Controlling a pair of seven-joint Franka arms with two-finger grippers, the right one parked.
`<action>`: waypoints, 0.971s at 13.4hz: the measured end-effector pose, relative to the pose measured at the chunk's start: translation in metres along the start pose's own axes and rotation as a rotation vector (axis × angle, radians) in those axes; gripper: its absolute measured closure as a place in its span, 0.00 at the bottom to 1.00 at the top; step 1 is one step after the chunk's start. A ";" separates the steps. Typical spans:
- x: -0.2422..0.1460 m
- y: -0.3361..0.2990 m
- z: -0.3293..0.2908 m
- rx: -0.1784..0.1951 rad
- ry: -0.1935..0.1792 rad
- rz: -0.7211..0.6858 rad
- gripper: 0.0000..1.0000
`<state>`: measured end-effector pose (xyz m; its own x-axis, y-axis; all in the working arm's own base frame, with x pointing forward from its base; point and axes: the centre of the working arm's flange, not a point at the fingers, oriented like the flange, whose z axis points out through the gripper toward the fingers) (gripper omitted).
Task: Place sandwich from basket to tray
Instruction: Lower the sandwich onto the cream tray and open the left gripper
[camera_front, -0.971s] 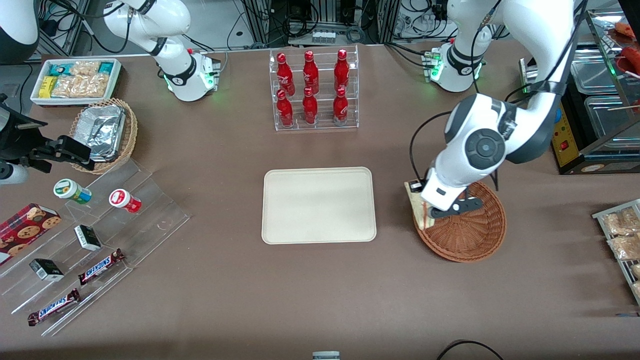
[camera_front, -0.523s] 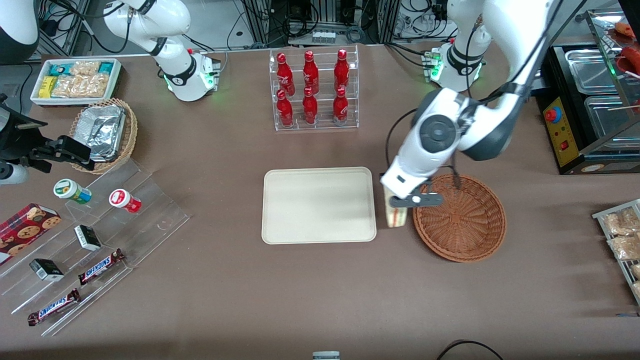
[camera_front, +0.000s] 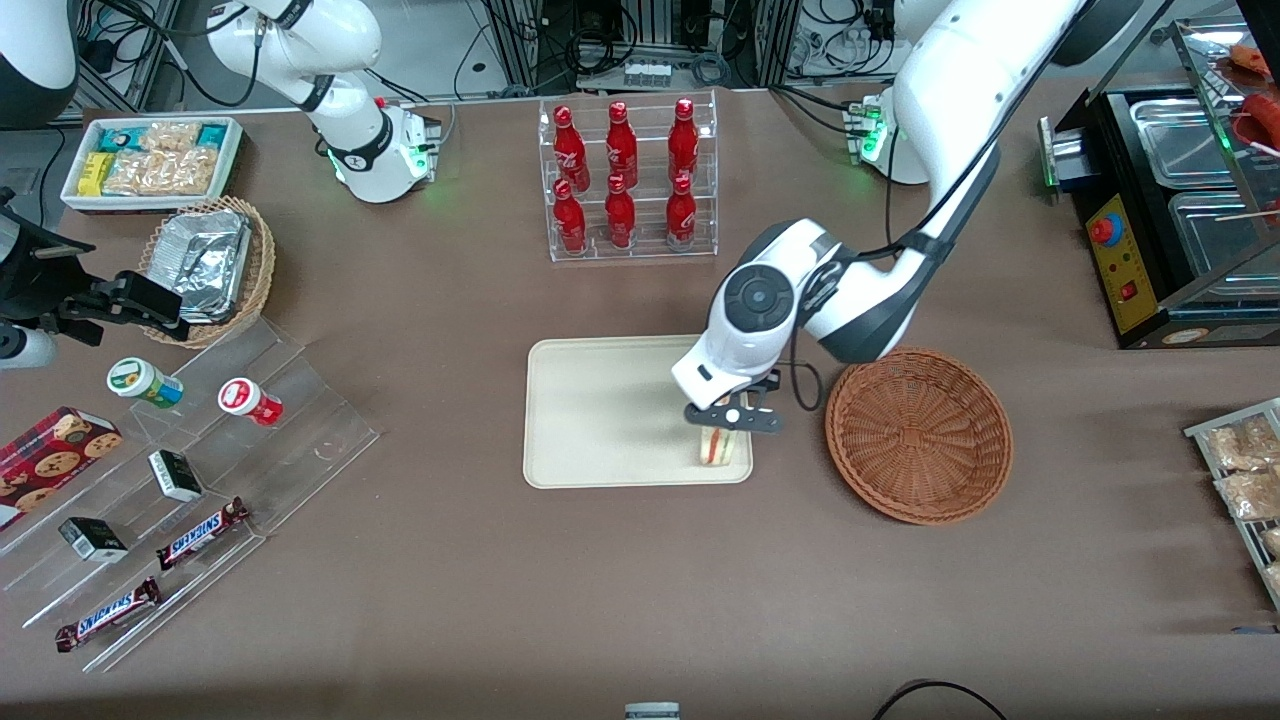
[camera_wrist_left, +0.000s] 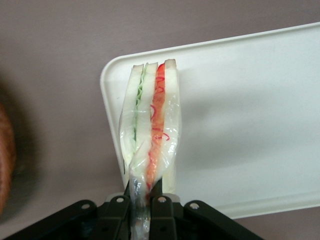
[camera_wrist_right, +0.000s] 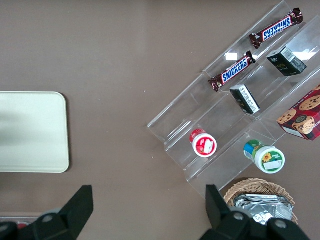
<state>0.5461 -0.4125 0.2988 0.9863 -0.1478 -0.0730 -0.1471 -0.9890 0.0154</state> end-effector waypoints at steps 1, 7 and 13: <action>0.003 0.008 0.005 0.002 0.005 -0.001 0.87; 0.016 0.034 0.033 0.001 0.007 -0.068 0.87; 0.020 0.049 0.046 0.024 0.023 -0.121 0.87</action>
<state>0.5555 -0.4645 0.2517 0.9984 -0.0275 -0.0500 -0.0284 -0.9995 -0.0159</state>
